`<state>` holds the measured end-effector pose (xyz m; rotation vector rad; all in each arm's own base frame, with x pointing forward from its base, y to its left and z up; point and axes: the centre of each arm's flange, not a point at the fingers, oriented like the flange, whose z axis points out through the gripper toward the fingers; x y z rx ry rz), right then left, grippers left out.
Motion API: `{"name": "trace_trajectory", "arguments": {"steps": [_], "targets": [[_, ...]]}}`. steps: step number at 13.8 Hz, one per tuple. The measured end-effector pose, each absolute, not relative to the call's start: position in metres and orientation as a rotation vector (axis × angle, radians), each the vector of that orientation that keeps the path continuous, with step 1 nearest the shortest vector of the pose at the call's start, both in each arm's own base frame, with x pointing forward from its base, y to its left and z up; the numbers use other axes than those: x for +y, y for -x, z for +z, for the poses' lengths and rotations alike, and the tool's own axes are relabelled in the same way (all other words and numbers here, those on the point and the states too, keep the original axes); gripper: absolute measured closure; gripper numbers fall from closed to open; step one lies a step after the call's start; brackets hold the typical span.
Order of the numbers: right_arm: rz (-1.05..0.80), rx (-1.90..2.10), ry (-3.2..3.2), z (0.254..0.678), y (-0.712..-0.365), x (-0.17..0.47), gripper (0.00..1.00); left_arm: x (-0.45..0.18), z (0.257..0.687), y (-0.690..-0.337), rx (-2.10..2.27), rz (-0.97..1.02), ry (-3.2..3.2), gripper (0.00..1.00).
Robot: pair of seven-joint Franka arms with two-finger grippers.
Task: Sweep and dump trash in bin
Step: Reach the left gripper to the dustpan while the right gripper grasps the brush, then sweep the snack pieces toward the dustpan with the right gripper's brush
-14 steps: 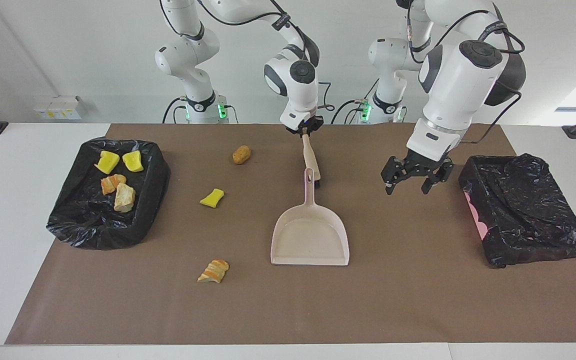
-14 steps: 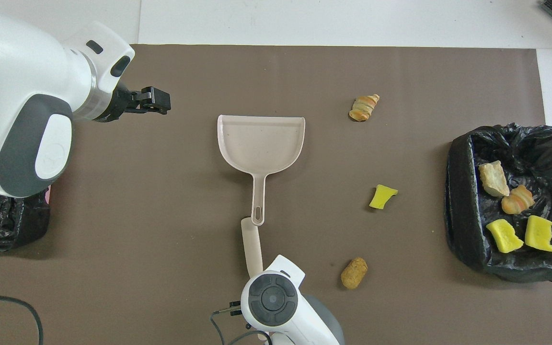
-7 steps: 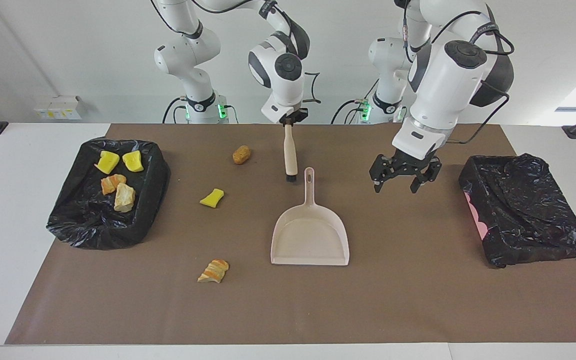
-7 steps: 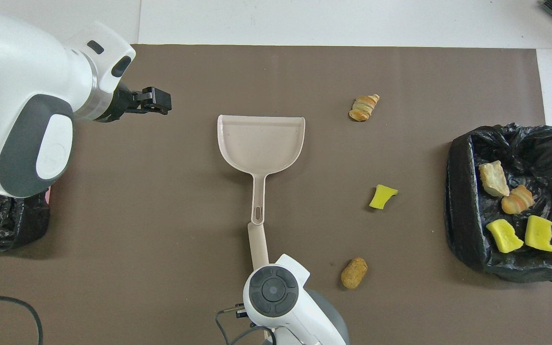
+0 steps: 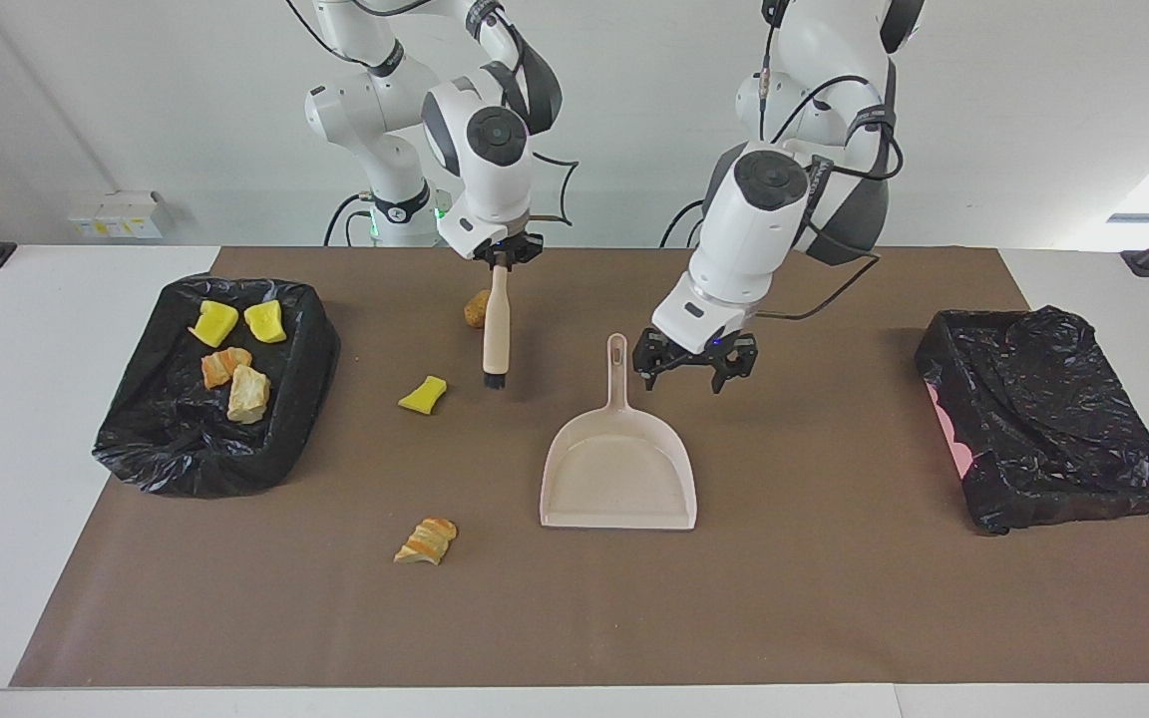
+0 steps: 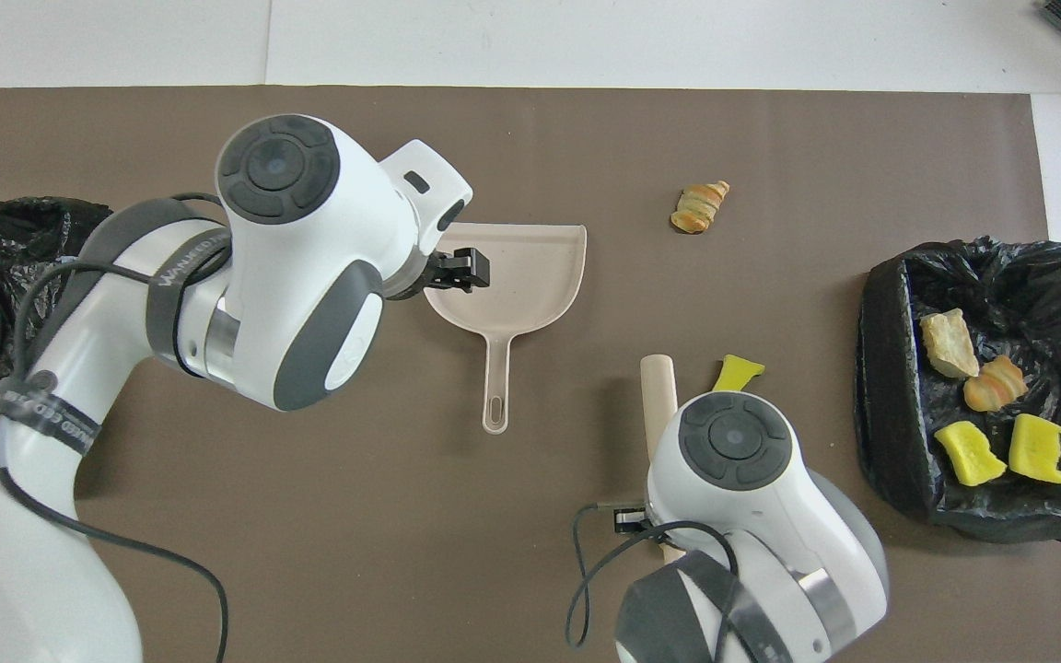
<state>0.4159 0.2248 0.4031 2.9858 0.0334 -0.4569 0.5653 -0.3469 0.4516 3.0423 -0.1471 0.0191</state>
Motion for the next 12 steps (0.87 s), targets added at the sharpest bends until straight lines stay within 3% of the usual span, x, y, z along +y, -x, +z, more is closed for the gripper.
{"name": "trace_trajectory", "arguments": {"steps": [6,12], "targets": [[-0.243,0.359,-2.956,0.393,-0.524,0.116,0.74,-0.397,0.394,-0.505,-0.3,-0.066,-3.062,0.0],[-0.111,0.613,-2.757,0.393,-0.615,0.082,0.74,-0.399,0.37,-0.484,-0.301,-0.073,-3.067,0.0]]}}
